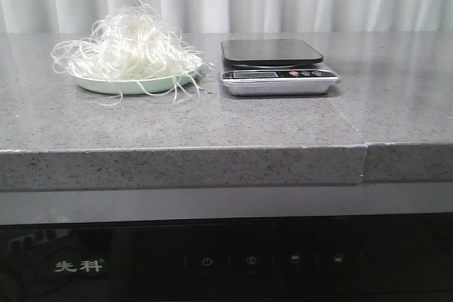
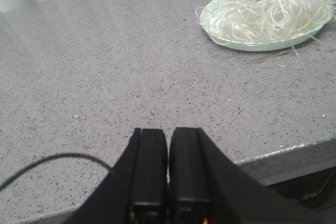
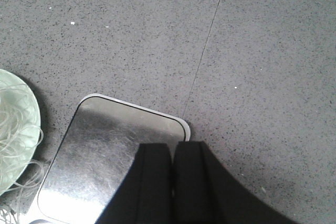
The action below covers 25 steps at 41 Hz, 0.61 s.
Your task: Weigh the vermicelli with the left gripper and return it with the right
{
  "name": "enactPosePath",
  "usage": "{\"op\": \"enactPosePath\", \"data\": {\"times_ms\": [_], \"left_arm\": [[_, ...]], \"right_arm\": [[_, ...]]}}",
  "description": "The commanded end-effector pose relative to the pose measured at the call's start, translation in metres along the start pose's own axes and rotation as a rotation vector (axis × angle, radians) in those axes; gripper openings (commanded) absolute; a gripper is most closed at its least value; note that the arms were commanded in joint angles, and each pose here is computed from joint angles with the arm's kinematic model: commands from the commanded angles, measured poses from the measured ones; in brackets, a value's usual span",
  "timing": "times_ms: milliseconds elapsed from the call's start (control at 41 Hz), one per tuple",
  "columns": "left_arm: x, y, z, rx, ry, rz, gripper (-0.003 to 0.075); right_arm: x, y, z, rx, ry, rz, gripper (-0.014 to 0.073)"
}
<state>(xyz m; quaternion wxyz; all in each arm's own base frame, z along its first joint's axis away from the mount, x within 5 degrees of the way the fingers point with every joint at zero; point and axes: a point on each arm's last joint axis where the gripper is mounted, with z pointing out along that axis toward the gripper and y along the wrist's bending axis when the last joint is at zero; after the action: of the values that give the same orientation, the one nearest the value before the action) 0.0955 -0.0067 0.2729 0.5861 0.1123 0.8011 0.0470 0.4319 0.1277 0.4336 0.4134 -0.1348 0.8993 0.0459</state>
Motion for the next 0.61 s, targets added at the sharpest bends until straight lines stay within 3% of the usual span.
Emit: {"op": "enactPosePath", "data": {"times_ms": [0, 146, 586], "left_arm": [[-0.0156, 0.001, -0.0011, 0.005, -0.094, -0.006, 0.0138], [-0.0156, 0.001, -0.0011, 0.005, -0.094, -0.006, 0.0138], [-0.0156, 0.001, -0.0011, 0.005, -0.094, -0.006, 0.0138]], "right_arm": [[-0.0156, -0.0051, -0.0437, 0.021, -0.14, 0.002, 0.0151], [-0.0207, -0.0057, -0.045, 0.027, -0.198, -0.001, 0.0151], [-0.0207, -0.0057, -0.0464, 0.027, -0.198, -0.001, 0.0151]]}}
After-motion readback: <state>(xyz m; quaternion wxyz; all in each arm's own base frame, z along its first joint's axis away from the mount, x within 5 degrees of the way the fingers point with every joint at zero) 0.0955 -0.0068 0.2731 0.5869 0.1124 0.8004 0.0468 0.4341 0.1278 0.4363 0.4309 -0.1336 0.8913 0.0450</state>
